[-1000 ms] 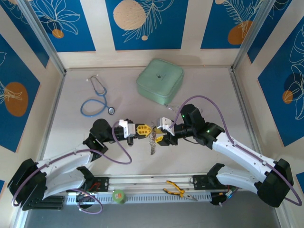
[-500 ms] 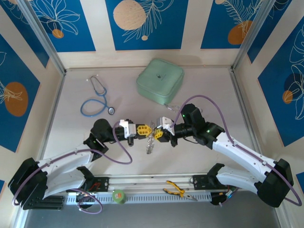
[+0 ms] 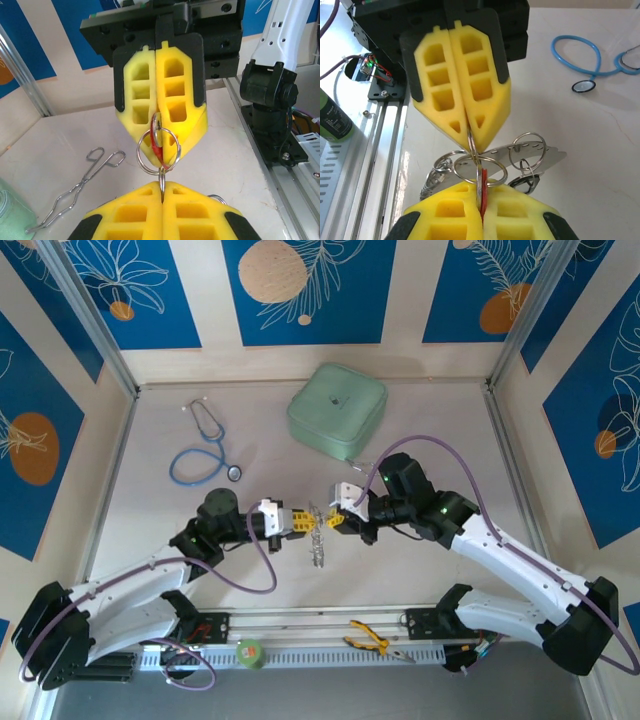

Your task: Put the keys on the keyring

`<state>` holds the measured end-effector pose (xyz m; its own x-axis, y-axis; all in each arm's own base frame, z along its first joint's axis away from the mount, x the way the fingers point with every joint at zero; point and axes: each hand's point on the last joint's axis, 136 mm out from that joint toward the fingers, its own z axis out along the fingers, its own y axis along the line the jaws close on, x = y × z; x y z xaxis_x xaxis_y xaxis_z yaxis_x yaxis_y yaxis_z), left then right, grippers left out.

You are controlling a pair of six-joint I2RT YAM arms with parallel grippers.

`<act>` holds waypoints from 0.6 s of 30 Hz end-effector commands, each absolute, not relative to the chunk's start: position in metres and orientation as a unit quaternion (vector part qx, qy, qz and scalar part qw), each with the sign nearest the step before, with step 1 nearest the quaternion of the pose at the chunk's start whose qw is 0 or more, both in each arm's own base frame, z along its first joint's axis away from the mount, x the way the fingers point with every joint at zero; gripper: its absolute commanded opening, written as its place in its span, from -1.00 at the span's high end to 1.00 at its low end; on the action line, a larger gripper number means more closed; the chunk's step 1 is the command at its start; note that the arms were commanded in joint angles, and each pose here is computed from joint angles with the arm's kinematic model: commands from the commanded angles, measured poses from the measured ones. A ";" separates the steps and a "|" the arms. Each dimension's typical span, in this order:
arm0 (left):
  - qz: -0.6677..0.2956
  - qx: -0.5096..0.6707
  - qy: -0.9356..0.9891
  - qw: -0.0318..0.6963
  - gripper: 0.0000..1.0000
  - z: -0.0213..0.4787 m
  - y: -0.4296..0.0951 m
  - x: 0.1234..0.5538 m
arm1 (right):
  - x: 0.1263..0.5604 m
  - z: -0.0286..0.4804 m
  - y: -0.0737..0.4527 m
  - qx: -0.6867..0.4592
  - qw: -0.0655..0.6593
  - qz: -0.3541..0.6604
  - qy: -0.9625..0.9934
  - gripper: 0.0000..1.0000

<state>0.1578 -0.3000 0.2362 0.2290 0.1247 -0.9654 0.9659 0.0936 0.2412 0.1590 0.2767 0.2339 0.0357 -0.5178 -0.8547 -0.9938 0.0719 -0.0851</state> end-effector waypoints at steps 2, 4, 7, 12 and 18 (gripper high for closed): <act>-0.374 0.564 0.487 0.551 1.00 0.240 -0.300 0.155 | 0.156 0.255 0.279 -0.622 0.412 0.296 0.597 1.00; -0.372 0.558 0.495 0.552 0.77 0.239 -0.299 0.158 | 0.159 0.253 0.280 -0.622 0.415 0.288 0.599 1.00; -0.363 0.531 0.499 0.581 0.03 0.245 -0.294 0.165 | 0.170 0.251 0.281 -0.615 0.424 0.270 0.608 1.00; -0.295 0.425 0.501 0.694 -0.47 0.277 -0.263 0.192 | 0.190 0.248 0.293 -0.605 0.439 0.248 0.616 1.00; -0.177 0.256 0.504 0.806 -0.80 0.318 -0.191 0.218 | 0.201 0.256 0.342 -0.625 0.443 0.274 0.582 1.00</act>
<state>0.2002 -0.2359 0.2742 0.3420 0.0339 -0.9391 0.7494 0.5931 0.2944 0.1932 0.3101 0.2190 0.0712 -0.5831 -0.8093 -0.9822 0.1005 -0.1588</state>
